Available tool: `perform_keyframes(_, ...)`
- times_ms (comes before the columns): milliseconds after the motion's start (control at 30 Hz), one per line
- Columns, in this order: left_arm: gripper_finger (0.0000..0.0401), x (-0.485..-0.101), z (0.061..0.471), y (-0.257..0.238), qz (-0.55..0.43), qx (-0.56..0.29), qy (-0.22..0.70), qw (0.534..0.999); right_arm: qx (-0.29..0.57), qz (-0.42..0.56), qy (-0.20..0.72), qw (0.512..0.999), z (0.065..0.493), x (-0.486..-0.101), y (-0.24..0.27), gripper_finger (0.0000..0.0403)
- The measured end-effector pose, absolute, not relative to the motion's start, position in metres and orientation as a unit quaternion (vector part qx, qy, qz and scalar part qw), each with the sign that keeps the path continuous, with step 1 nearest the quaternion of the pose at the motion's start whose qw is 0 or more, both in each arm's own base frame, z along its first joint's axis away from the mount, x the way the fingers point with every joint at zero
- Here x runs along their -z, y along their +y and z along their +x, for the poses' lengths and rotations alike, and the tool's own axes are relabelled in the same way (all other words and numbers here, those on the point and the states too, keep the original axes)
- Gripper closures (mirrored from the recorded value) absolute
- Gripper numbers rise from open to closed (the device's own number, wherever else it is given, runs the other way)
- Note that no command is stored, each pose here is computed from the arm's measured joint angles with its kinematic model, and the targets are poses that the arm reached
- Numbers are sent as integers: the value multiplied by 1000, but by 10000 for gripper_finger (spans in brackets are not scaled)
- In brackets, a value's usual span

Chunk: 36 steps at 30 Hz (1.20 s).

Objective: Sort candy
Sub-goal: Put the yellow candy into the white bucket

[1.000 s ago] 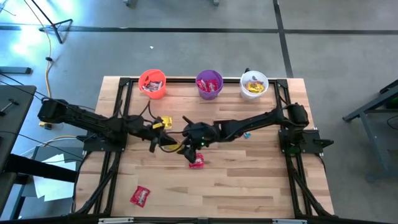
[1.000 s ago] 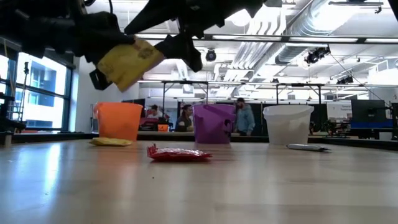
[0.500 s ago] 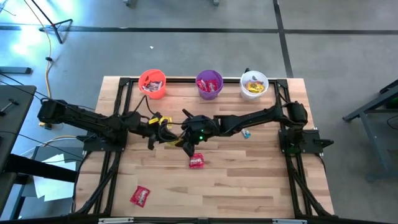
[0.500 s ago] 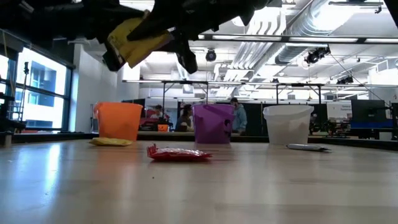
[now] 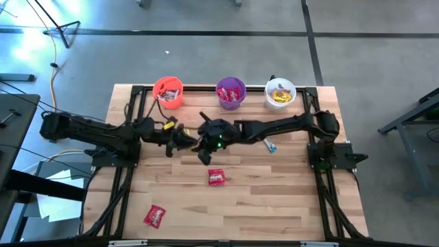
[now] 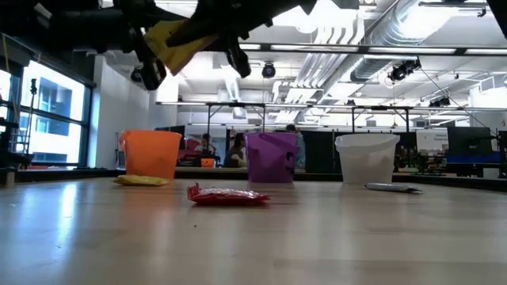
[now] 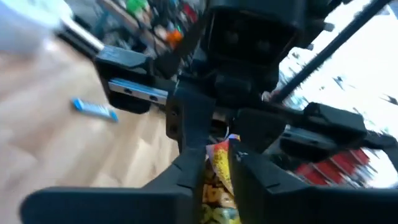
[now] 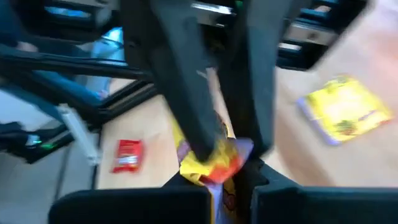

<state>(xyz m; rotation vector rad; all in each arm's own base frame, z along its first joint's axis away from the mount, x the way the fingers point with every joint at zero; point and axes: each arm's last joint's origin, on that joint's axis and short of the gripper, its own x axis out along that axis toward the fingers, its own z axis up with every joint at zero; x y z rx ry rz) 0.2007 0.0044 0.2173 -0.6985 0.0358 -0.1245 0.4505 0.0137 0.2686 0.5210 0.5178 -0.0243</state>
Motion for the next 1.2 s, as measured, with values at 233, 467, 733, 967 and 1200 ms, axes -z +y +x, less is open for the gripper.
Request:
perform_keyframes(233,295,-238,185,23,-284,-12,-69,956,60,193,321,925,441,-300,-32,399)
perform_keyframes(467,286,-252,165,38,-225,-58,-114,966,84,103,388,912,419,-328,-85,401)
perform_keyframes(733,286,-240,157,47,-219,-112,-46,968,154,81,467,867,348,-315,-180,402)
perform_keyframes(967,286,-236,155,54,-193,-190,-38,962,285,166,472,818,242,-314,-225,403)
perform_keyframes(1200,286,-236,154,56,-201,-220,-43,954,374,235,493,750,177,-284,-230,403)
